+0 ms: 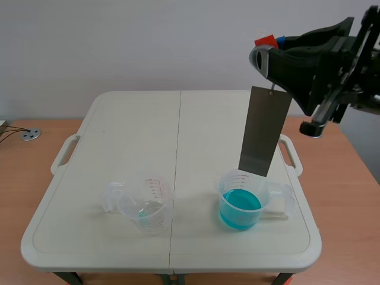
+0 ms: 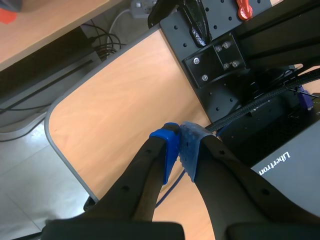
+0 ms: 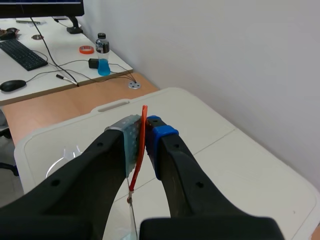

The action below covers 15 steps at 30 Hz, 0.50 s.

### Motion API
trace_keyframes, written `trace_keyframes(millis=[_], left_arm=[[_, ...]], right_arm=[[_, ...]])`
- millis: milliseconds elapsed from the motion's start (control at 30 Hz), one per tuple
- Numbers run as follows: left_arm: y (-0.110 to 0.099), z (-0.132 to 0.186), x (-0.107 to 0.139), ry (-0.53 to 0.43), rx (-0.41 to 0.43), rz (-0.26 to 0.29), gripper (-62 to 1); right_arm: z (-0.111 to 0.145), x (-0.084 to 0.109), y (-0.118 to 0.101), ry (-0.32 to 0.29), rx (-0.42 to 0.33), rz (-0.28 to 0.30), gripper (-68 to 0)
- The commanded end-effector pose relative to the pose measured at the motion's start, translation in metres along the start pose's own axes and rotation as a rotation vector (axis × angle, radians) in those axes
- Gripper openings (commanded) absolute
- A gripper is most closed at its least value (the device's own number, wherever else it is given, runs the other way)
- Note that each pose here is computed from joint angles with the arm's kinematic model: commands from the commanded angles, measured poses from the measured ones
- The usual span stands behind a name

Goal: Hold the metal plate by the orange handle, dip it into the blue solution, take it out and point at it, then put the plate back in the beaker on the left.
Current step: 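Lower the plate into the blue solution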

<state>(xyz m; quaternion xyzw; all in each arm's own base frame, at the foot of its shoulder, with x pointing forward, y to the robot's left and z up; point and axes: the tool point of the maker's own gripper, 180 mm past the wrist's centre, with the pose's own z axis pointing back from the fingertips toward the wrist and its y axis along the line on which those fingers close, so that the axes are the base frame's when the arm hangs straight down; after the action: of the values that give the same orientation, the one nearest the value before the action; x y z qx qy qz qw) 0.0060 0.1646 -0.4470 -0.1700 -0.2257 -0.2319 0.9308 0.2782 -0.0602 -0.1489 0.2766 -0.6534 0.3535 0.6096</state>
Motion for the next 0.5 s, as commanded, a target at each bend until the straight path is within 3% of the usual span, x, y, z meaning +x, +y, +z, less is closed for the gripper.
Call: trace_keyframes(millis=[0, 467], left_arm=[[0.000, 0.000, 0.009, -0.028, -0.005, -0.008, -59.4], [0.000, 0.000, 0.009, -0.028, -0.004, -0.009, -59.4]], right_arm=[[-0.003, 0.010, 0.001, -0.050, 0.014, 0.003, -66.2], [-0.008, -0.022, 0.006, -0.026, 0.033, -0.009, -66.2]])
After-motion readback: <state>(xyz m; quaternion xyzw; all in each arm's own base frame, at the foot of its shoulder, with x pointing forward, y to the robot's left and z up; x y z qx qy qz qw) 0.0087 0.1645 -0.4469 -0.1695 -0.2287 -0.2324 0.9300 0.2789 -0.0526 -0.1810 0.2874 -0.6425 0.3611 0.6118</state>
